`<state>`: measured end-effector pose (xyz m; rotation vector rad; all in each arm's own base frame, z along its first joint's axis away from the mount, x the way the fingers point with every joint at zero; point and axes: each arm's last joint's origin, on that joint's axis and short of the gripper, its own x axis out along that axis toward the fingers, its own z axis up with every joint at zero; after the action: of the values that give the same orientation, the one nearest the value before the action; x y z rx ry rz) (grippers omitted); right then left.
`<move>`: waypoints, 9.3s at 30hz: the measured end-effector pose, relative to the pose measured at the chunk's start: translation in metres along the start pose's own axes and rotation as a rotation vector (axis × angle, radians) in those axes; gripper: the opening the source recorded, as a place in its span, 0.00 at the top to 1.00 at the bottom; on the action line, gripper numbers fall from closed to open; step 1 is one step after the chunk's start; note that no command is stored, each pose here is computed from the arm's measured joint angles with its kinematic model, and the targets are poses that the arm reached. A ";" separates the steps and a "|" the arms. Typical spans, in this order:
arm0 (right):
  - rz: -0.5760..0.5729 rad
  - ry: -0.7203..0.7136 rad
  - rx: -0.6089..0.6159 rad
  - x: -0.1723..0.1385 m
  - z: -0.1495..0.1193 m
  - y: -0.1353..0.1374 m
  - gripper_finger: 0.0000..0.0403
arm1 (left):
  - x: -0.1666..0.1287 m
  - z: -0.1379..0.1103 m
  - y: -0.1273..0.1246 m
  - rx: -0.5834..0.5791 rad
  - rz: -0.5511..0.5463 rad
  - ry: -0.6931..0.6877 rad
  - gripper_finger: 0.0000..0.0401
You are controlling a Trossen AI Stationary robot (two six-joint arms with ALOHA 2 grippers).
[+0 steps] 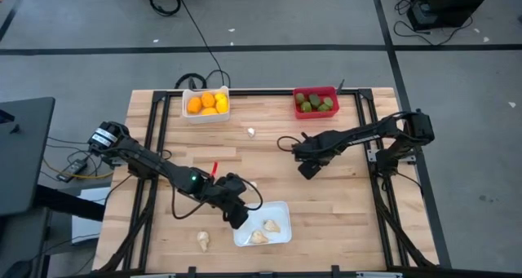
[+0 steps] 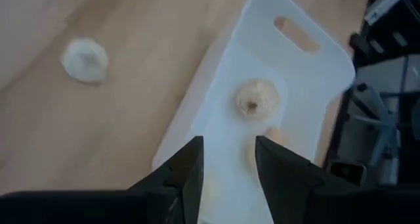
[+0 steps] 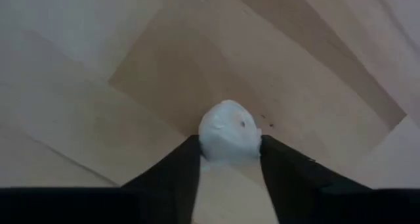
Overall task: Sort produce into baskets
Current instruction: Put the white garlic into the bottom white bin, then adjust the bottom white bin on the table, then put the white garlic into the bottom white bin
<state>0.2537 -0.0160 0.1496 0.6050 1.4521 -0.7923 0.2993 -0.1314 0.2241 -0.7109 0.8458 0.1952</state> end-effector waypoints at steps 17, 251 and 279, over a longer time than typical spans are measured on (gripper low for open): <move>0.778 -0.263 -0.413 -0.057 -0.016 0.061 0.87 | 0.001 0.003 0.015 0.001 0.042 0.152 0.65; 0.721 -0.347 -0.044 -0.055 0.023 0.037 0.29 | -0.061 -0.011 0.018 -0.025 0.010 0.316 0.39; 0.656 -0.415 -0.090 -0.053 0.031 0.029 0.29 | 0.017 -0.131 0.007 -0.442 0.324 0.456 0.41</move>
<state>0.2986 -0.0170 0.2009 0.7404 0.8236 -0.3016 0.2263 -0.2123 0.1488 -1.0501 1.3782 0.5359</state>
